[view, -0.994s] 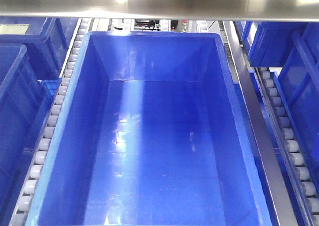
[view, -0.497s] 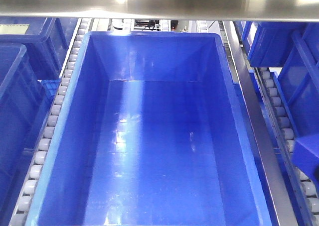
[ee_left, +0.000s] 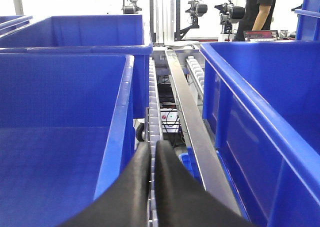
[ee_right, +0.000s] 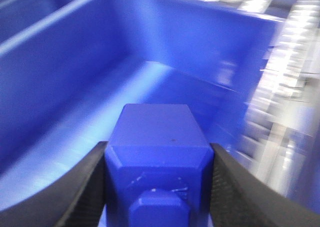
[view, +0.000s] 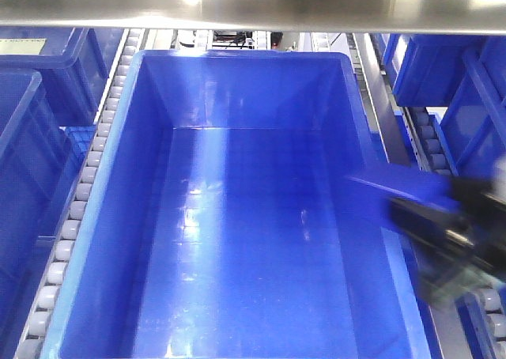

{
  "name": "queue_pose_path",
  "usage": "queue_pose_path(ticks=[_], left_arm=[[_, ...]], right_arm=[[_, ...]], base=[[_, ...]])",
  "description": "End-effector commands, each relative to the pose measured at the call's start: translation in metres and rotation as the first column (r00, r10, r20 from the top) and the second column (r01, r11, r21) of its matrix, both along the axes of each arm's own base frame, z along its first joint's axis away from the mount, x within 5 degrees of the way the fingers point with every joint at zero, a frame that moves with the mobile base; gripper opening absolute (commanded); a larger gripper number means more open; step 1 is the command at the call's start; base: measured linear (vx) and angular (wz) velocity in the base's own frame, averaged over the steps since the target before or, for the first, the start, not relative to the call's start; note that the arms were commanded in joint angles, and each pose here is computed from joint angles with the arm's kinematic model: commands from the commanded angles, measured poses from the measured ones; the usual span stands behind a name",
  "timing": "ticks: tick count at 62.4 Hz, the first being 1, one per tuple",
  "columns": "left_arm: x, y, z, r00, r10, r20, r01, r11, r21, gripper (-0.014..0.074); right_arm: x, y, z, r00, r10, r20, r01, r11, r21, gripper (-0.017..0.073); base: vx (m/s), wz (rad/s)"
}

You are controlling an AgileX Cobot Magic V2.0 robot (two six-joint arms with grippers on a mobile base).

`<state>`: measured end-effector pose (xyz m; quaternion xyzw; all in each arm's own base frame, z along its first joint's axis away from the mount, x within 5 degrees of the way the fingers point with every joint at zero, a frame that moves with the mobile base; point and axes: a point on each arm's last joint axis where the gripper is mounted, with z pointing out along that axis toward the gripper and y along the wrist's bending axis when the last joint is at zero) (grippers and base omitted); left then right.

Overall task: Pour parts from conveyor to right shelf
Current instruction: 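Swing the right gripper with the block over the empty blue bin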

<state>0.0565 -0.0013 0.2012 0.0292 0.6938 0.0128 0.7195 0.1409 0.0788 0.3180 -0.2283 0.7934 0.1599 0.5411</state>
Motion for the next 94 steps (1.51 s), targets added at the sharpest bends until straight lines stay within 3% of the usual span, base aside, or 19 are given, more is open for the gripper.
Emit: queue_pose_path(ticks=[1,17,24,42,53,63,76,94], left_arm=[[0.000,0.000,-0.003,0.998,-0.002,0.059,0.002,1.000,-0.007,-0.0006],[0.000,0.000,-0.003,0.998,-0.002,0.059,0.002,1.000,-0.007,-0.0006],[0.000,0.000,-0.003,0.998,-0.002,0.059,0.002,1.000,-0.007,-0.0006],[0.000,0.000,-0.003,0.998,-0.002,0.059,0.002,1.000,-0.007,-0.0006],[0.000,0.000,-0.003,0.998,-0.002,0.059,0.002,1.000,-0.007,-0.0006],[0.000,0.000,-0.003,0.998,-0.002,0.059,0.002,1.000,-0.007,-0.0006],[0.000,0.000,-0.003,0.998,-0.002,0.059,0.002,1.000,-0.007,-0.0006],[0.000,0.000,-0.003,0.998,-0.002,0.059,0.002,1.000,-0.007,-0.0006]], right_arm=[[0.022,0.019,0.018,0.996,0.018,0.088,-0.021,0.999,0.033,0.0015],[0.073,0.094,-0.003,0.989,0.142,-0.044,-0.142,0.990,-0.008,0.0021],[0.099,0.117,-0.017,0.973,0.132,-0.192,-0.134,0.991,0.000,0.0025],[0.146,0.155,-0.053,0.914,0.115,-0.388,-0.161,0.983,-0.088,0.0059],[0.165,0.166,-0.069,0.887,0.074,-0.455,-0.179,0.965,-0.192,0.0204],[0.176,0.166,-0.080,0.879,-0.010,-0.477,-0.139,0.951,-0.275,0.0419],[0.179,0.163,-0.074,0.894,-0.042,-0.446,-0.100,0.952,-0.289,0.0596],[0.166,0.154,-0.032,0.931,-0.012,-0.366,-0.080,0.968,-0.236,0.0595]], base=[[0.00,0.00],[0.00,0.00],[0.00,0.00],[0.00,0.00],[0.00,0.00],[0.00,0.00],[0.00,0.00],[0.00,0.00]])
